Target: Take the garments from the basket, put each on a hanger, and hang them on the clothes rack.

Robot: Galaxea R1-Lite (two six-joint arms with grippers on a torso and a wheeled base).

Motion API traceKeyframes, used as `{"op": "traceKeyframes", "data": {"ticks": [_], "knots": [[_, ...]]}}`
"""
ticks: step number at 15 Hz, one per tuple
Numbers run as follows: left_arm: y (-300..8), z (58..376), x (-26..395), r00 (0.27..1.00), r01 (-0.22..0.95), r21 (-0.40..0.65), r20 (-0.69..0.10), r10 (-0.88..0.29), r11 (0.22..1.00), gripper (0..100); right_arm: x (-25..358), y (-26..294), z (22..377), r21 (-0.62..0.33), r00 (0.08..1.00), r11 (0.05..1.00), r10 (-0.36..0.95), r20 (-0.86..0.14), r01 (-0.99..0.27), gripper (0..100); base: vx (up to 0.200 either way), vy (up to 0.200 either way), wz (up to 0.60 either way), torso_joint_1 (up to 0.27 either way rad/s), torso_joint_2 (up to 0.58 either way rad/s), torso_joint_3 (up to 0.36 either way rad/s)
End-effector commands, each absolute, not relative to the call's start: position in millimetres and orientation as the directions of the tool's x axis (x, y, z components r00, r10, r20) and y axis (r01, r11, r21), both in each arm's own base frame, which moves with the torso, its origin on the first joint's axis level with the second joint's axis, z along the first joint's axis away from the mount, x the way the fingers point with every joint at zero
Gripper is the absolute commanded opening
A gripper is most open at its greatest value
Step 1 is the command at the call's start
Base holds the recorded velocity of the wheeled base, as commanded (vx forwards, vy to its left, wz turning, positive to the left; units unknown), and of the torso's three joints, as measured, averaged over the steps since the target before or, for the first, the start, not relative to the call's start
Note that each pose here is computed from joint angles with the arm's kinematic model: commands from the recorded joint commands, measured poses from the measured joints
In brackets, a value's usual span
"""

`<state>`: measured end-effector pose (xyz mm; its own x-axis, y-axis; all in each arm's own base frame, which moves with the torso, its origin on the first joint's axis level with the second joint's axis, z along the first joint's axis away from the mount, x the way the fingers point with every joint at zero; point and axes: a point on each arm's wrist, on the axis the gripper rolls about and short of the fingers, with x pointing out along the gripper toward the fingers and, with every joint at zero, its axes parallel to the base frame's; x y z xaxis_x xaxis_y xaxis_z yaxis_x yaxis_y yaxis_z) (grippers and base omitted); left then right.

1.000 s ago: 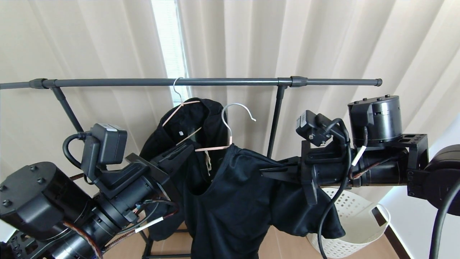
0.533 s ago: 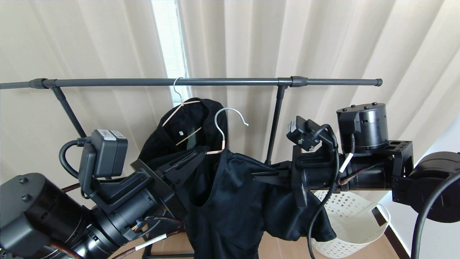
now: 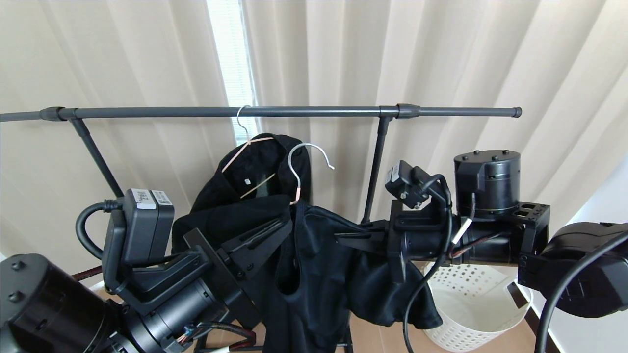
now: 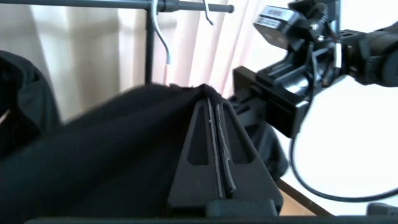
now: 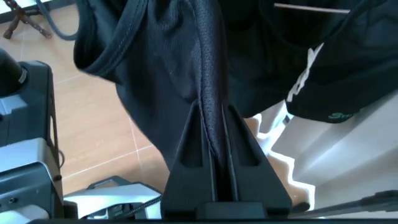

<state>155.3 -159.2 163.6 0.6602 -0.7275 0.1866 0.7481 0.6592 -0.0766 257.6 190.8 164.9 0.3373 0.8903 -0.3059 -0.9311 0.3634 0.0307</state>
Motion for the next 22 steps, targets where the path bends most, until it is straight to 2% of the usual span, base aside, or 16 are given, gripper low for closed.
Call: {"op": "traceKeyframes", "data": {"ticks": [1, 4, 12, 13, 19, 22], "knots": [[-158.9, 162.7, 155.7, 0.662, 0.747, -0.077, 0.183, -0.727, 0.661, 0, 257.0, 190.1, 160.7, 0.031, 0.338, 0.363, 0.892, -0.3, -0.931, 0, 0.0, 0.0, 0.0, 0.0, 0.0, 0.0], [-157.8, 161.6, 154.5, 0.66, 0.749, -0.077, 0.18, -0.729, 0.659, 0, 257.2, 190.6, 163.3, 0.064, 0.349, 0.365, 0.919, -0.182, -0.929, 0, 0.0, 0.0, 0.0, 0.0, 0.0, 0.0], [-156.9, 159.5, 154.0, 0.66, 0.749, -0.078, 0.171, -0.732, 0.658, 0, 258.0, 189.4, 167.0, 0.059, 0.359, 0.37, 0.922, -0.146, -0.927, 0, 0.0, 0.0, 0.0, 0.0, 0.0, 0.0], [-156.5, 159.0, 153.7, 0.66, 0.749, -0.077, 0.169, -0.732, 0.658, 100, 257.8, 189.2, 167.5, 0.058, 0.359, 0.37, 0.922, -0.145, -0.927, 0, 0.0, 0.0, 0.0, 0.0, 0.0, 0.0], [-153.3, 158.9, 154.6, 0.67, 0.739, -0.071, 0.169, -0.723, 0.669, 100, 259.4, 186.2, 168.3, 0.054, 0.371, 0.381, 0.918, -0.144, -0.923, 0, 0.0, 0.0, 0.0, 0.0, 0.0, 0.0], [-143.7, 165.3, 156.6, 0.694, 0.706, 0.0, 0.199, -0.691, 0.709, 100, 269.8, 169.6, 169.1, 0.046, 0.425, 0.435, 0.894, -0.143, -0.899, 0, 0.0, 0.0, 0.0, 0.0, 0.0, 0.0]]}}
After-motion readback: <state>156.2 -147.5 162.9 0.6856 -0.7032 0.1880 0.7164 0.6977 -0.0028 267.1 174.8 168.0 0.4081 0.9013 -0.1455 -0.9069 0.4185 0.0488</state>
